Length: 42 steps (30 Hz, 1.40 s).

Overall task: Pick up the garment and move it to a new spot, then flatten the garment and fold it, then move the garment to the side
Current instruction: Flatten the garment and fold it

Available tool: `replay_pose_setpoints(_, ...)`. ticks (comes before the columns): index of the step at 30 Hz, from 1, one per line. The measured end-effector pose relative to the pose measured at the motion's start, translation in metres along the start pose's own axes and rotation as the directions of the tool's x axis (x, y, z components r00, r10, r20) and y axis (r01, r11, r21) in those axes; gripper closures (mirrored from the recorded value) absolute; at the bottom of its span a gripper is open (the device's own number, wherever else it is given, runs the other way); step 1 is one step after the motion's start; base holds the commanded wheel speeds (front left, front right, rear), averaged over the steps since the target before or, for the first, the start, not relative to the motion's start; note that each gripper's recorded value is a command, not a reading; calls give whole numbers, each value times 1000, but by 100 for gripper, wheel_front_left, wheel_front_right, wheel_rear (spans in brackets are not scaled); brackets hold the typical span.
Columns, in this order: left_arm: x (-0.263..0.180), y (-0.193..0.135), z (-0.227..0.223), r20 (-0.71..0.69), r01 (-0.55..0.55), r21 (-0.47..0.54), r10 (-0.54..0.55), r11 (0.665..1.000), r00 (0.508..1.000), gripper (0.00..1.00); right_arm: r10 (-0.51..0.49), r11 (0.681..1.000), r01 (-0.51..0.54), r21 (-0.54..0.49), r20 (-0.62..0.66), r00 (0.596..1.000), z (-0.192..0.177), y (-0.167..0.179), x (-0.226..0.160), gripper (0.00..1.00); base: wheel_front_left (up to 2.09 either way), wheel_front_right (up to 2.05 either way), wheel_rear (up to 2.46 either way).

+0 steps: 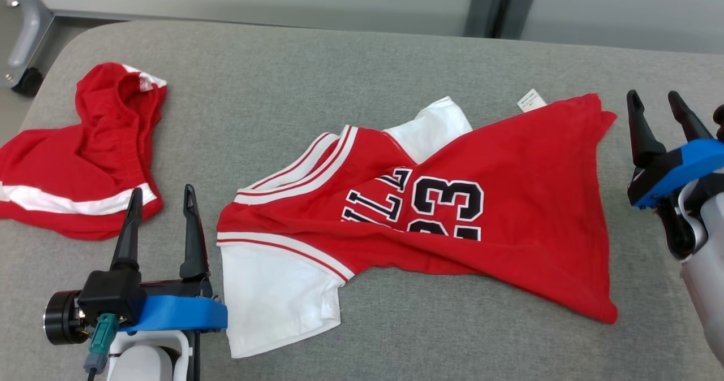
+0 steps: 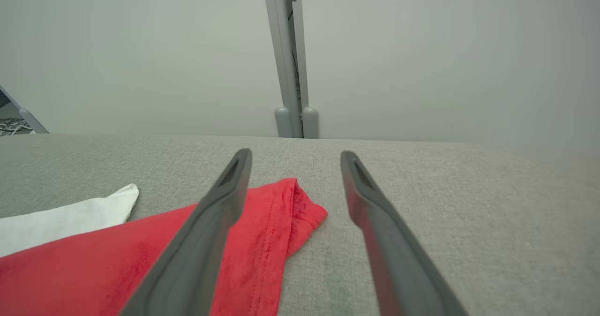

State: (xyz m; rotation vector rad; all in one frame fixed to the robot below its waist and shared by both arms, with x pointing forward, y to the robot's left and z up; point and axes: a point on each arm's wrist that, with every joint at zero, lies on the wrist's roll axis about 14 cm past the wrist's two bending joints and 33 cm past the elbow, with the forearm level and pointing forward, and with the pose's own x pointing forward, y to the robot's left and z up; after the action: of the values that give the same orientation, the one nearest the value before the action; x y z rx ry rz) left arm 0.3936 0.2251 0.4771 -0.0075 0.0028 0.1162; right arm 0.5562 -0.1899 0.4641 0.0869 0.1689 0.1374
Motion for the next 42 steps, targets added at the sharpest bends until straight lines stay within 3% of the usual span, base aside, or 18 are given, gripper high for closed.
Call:
replay_pose_setpoints(10, -1, -9, 5, 17, 31, 2, -31, 1000, 999, 0, -21, 1000, 21, 4, 84, 996, 10, -20, -47, 0, 0, 0, 0)
replay_pose_setpoints(20, -6, -11, 9, 28, 42, 12, -42, 999, 999, 0, 40, 999, -39, 19, -13, 999, -40, 8, -102, 0, 0, 0, 0)
replay_pose_setpoints(28, -8, -10, 7, 22, 41, 17, -41, 999, 999, 0, 94, 995, -91, 31, -108, 990, -58, 33, -107, 0, 0, 0, 0)
replay_pose_setpoints(42, -12, -1, 4, 7, 15, 21, -15, 1000, 1000, 0, 107, 994, -98, 46, -272, 956, -101, 40, -107, 0, 0, 0, 0)
